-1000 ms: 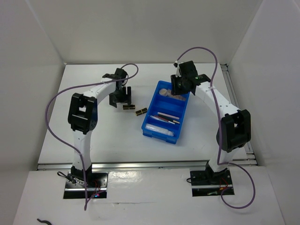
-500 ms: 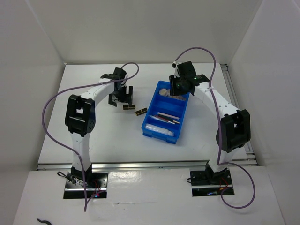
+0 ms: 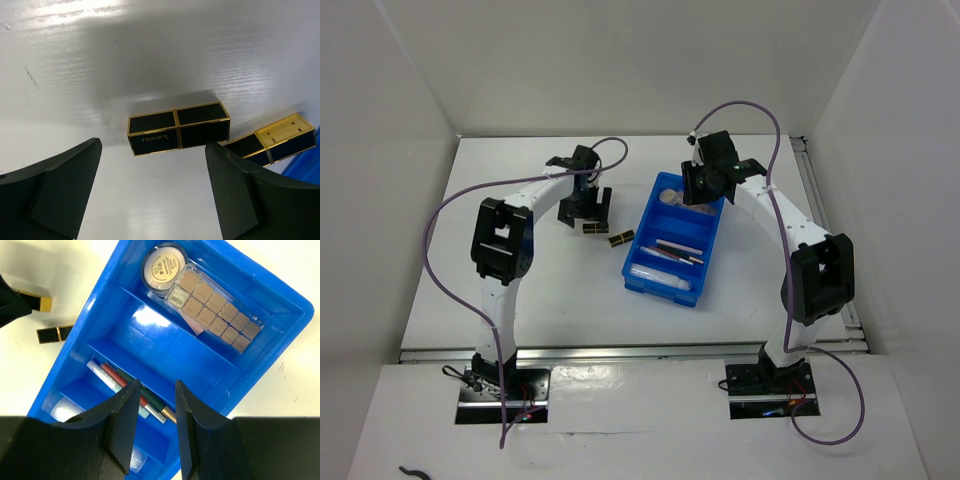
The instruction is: Organize the makeup
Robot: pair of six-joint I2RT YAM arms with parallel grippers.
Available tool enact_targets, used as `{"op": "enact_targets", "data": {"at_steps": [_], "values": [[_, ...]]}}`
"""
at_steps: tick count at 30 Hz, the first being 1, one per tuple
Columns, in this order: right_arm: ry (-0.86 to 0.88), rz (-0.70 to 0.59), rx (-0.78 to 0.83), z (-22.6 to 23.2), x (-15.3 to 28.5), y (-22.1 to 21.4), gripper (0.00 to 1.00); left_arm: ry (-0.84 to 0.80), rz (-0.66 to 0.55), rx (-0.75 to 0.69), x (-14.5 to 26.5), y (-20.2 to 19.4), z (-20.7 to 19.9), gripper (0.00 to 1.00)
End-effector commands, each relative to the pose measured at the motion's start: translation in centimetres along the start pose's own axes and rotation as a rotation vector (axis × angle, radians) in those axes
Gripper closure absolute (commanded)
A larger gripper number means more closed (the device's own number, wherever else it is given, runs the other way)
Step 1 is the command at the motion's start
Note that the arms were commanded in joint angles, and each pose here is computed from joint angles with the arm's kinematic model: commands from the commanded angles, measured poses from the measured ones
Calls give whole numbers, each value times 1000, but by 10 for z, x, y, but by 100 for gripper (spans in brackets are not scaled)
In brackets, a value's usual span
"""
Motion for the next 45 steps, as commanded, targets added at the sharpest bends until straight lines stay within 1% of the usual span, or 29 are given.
{"op": "enact_targets", "data": {"at_steps": [1, 4, 5, 6, 9, 11, 12, 14, 17, 20, 22, 23, 26, 29, 31, 33, 36, 37, 38, 40, 41, 42, 43, 45], "values": [[-3, -61, 6, 3, 19, 17, 58, 26, 11, 4, -20, 3, 0, 1], [-3, -61, 6, 3, 19, 17, 58, -28, 2, 46, -25, 13, -11, 1], [-3, -61, 6, 3, 19, 17, 58, -53, -12, 45, -20, 18, -15, 1], [-3, -61, 6, 3, 19, 17, 58, -78, -8, 76, -25, 19, -19, 1], [-3, -61, 6, 3, 19, 17, 58, -119, -11, 110, -25, 23, -26, 6], [-3, -61, 6, 3, 19, 17, 58, -166, -39, 131, -23, 30, -32, 10], [-3, -61, 6, 3, 19, 17, 58, -212, -31, 127, -18, 27, -35, 13], [-3, -61, 6, 3, 19, 17, 58, -267, -70, 101, -13, 30, -38, 14], [-3, -61, 6, 3, 19, 17, 58, -283, -78, 33, -10, 27, -36, 16], [-3, -61, 6, 3, 19, 17, 58, -241, -58, -31, -9, 24, -35, 17], [8, -62, 7, 4, 19, 17, 58, -195, -53, -47, -12, 22, -35, 17], [8, -62, 7, 4, 19, 17, 58, -178, -50, -46, -12, 21, -33, 21], [8, -62, 7, 4, 19, 17, 58, -107, -53, -68, -14, 14, -32, 25], [8, -62, 7, 4, 19, 17, 58, -27, -58, -99, -21, 9, -33, 25], [7, -71, 7, 4, 23, 18, 58, -11, -51, -107, -21, 6, -35, 20], [7, -71, 7, 4, 23, 18, 58, -2, -33, -108, -25, 1, -32, 19], [7, -71, 7, 4, 23, 18, 58, -15, -38, -99, -25, 2, -34, 29], [8, -62, 7, 4, 21, 15, 58, -23, -34, -99, -25, 1, -35, 37], [8, -62, 7, 4, 21, 15, 58, -23, -34, -99, -25, 1, -35, 53], [8, -62, 7, 4, 21, 15, 58, -15, -38, -99, -25, 2, -34, 72], [8, -62, 7, 4, 21, 15, 58, 8, -43, -89, -21, 2, -32, 79], [8, -62, 7, 4, 21, 15, 58, 12, -59, -89, -18, 5, -33, 94], [8, -62, 7, 4, 21, 15, 58, 18, -68, -88, -12, 7, -33, 100], [8, -62, 7, 4, 21, 15, 58, 28, -89, -76, 4, 13, -35, 100]]}}
Point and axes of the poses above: each gripper's point midway between its finger pads, its own x axis back along the fingers, its own z axis along the line the jaws close on, y = z × x, the point moved 9 cm from there along x, back along the fingers, and after that the axes turned 13 degrees about x, right-handed, at the moved point
